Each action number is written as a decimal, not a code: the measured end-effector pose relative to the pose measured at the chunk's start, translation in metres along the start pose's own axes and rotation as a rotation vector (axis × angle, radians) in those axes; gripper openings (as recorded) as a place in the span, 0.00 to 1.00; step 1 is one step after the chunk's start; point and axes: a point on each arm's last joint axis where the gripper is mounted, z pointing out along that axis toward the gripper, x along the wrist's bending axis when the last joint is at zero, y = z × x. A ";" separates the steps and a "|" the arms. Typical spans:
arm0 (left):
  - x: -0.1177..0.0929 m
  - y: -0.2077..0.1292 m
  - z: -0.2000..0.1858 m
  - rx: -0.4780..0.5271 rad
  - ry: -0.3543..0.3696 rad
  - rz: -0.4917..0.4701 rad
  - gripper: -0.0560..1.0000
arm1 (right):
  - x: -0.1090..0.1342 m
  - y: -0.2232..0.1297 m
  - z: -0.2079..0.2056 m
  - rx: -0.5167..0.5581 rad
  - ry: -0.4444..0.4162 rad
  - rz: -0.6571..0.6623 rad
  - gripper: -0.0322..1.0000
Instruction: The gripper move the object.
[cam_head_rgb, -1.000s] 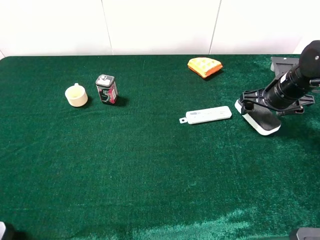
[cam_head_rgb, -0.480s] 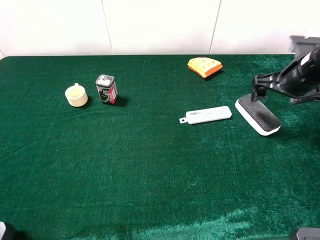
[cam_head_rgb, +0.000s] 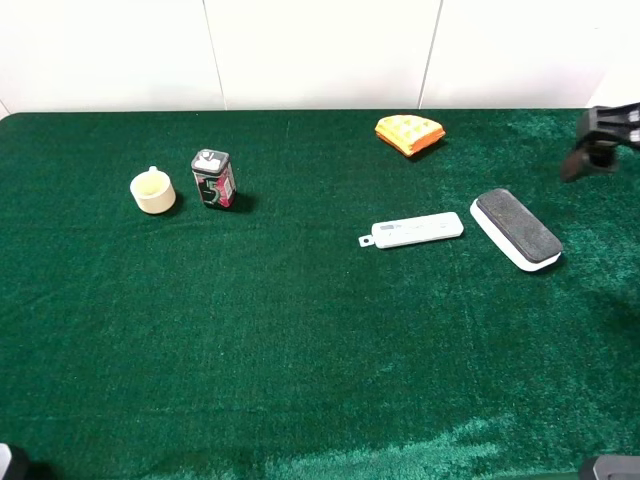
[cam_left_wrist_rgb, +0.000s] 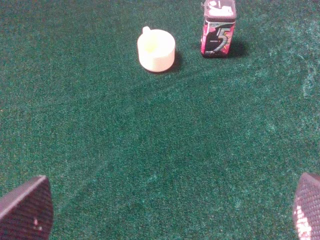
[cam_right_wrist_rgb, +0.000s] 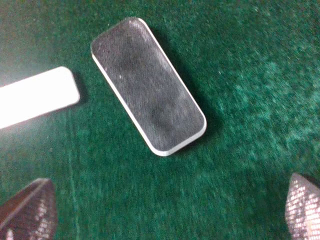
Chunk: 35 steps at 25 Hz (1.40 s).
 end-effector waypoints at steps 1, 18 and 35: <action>0.000 0.000 0.000 0.000 0.000 0.000 0.97 | -0.001 -0.004 -0.009 -0.003 0.002 -0.002 0.70; 0.000 0.000 0.000 0.000 0.000 0.000 0.97 | -0.014 -0.077 -0.104 -0.081 0.013 -0.019 0.70; 0.000 0.000 0.000 0.000 0.000 0.000 0.97 | -0.030 -0.135 -0.139 -0.427 -0.004 -0.043 0.70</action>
